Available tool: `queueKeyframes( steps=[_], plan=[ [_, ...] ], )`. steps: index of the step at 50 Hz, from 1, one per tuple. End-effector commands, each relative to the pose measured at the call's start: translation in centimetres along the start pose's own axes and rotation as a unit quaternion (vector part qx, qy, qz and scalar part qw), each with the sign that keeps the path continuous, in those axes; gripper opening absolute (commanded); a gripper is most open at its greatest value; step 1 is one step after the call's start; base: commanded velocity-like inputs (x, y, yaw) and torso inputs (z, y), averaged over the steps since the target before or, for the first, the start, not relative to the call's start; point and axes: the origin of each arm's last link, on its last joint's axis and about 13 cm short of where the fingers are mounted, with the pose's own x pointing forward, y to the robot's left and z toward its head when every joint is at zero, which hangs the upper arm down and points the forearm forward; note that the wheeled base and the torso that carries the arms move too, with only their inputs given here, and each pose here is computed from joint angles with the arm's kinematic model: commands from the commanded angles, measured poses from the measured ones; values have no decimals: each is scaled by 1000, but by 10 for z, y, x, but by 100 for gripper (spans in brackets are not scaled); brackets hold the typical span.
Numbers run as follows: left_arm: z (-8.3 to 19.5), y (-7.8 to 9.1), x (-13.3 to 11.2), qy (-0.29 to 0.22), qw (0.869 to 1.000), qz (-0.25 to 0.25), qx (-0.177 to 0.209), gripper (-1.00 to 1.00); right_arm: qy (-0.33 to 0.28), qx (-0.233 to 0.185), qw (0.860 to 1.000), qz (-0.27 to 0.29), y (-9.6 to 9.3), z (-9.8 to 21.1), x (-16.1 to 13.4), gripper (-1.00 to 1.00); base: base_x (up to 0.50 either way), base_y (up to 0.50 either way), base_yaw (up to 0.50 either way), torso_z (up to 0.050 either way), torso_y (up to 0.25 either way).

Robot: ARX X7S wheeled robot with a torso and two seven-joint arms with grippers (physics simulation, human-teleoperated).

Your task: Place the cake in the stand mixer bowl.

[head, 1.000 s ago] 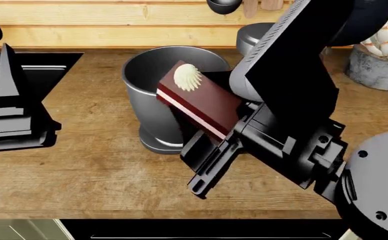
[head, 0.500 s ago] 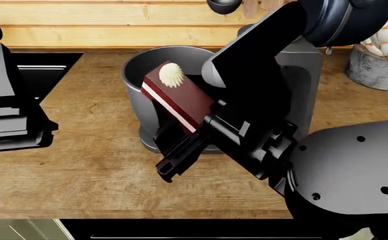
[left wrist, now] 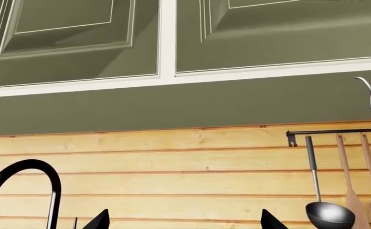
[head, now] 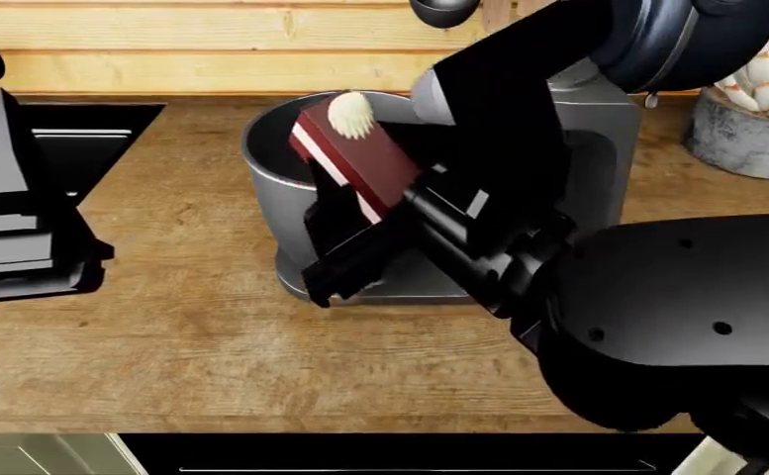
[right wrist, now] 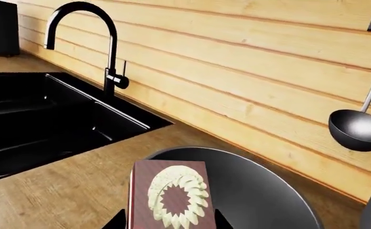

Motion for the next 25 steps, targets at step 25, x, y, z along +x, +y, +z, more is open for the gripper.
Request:
queueKeyframes(
  steps=[25],
  plan=[
    [2,2,2,-16,1000,1,-9,100,-39,24,999,-20,-19,21,36,-100,0,0,0,0,0]
  ],
)
